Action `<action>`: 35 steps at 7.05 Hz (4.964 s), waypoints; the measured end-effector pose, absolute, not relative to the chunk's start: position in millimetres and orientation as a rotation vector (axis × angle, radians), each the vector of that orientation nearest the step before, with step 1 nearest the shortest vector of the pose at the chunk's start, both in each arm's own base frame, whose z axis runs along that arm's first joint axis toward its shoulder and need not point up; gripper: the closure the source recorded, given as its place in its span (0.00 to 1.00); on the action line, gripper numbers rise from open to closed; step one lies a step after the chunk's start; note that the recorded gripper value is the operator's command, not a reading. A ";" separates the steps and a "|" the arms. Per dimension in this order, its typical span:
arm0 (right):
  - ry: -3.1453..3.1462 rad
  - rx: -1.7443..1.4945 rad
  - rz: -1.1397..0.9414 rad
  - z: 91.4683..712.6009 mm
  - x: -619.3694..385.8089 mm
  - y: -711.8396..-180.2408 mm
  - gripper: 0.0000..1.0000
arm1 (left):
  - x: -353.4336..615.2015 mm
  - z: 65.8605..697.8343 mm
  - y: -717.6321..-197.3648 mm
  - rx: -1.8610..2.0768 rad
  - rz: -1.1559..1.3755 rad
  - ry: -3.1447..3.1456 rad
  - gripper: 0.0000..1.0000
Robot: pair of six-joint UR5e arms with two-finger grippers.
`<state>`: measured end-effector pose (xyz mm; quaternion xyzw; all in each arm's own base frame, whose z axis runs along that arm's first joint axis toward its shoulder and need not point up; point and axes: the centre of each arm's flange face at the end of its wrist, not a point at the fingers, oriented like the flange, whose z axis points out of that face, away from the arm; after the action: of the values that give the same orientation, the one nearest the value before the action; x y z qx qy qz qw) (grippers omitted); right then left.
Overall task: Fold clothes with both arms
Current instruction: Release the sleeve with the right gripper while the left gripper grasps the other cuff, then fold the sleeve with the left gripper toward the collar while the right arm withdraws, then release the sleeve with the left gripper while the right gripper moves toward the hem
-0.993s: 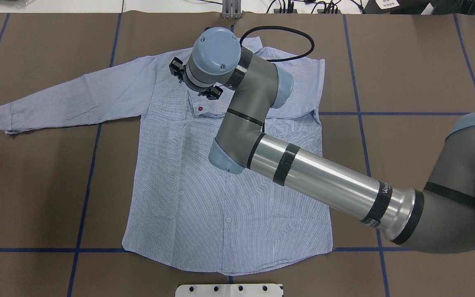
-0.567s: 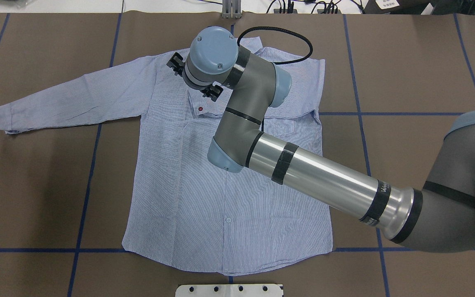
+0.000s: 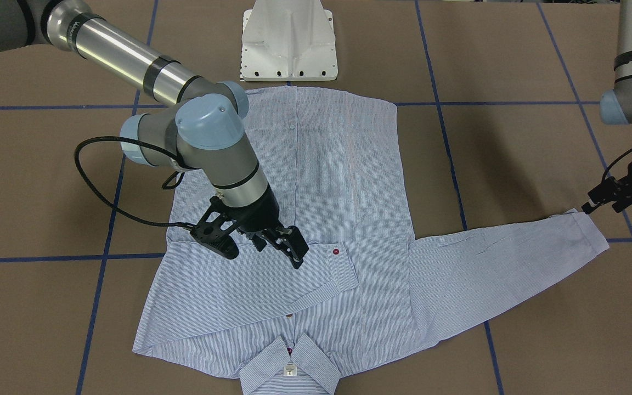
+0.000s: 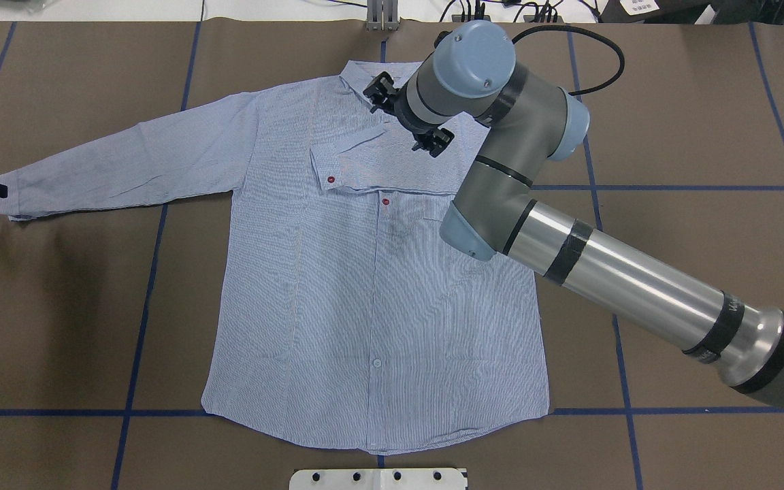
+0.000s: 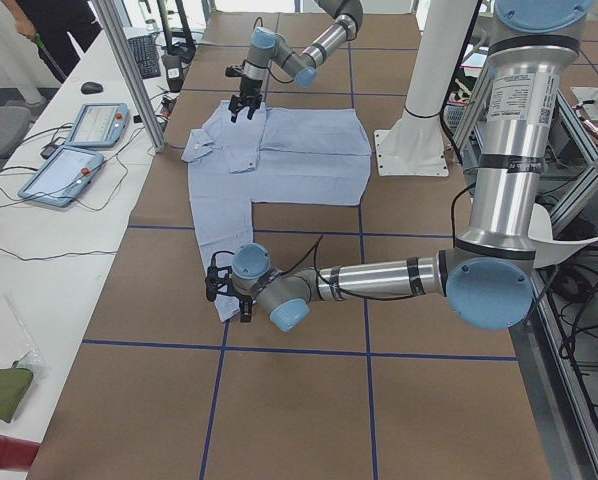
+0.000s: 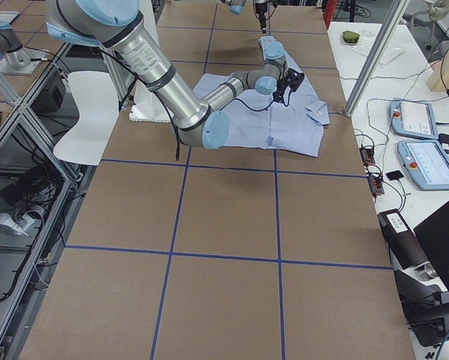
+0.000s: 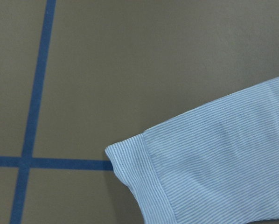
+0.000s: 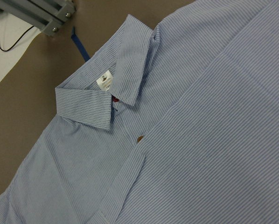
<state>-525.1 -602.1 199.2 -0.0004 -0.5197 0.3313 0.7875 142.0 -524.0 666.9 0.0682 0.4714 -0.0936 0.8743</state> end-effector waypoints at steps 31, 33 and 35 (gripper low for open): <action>-0.945 0.018 0.493 484.3 -218.4 -590.2 0.00 | 646.7 75.3 -505.3 0.138 -0.379 1.461 0.08; -0.970 0.009 0.508 464.6 -233.4 -583.8 0.00 | 640.9 71.2 -502.4 0.138 -0.381 1.468 0.01; -0.994 0.021 0.566 412.3 -321.9 -532.6 0.00 | 593.2 102.4 -489.7 0.113 -0.359 1.463 0.02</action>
<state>-321.9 -532.6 412.3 0.0099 -0.4702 0.2677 0.8409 593.2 -489.7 102.4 0.0513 0.6640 -0.1628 0.7280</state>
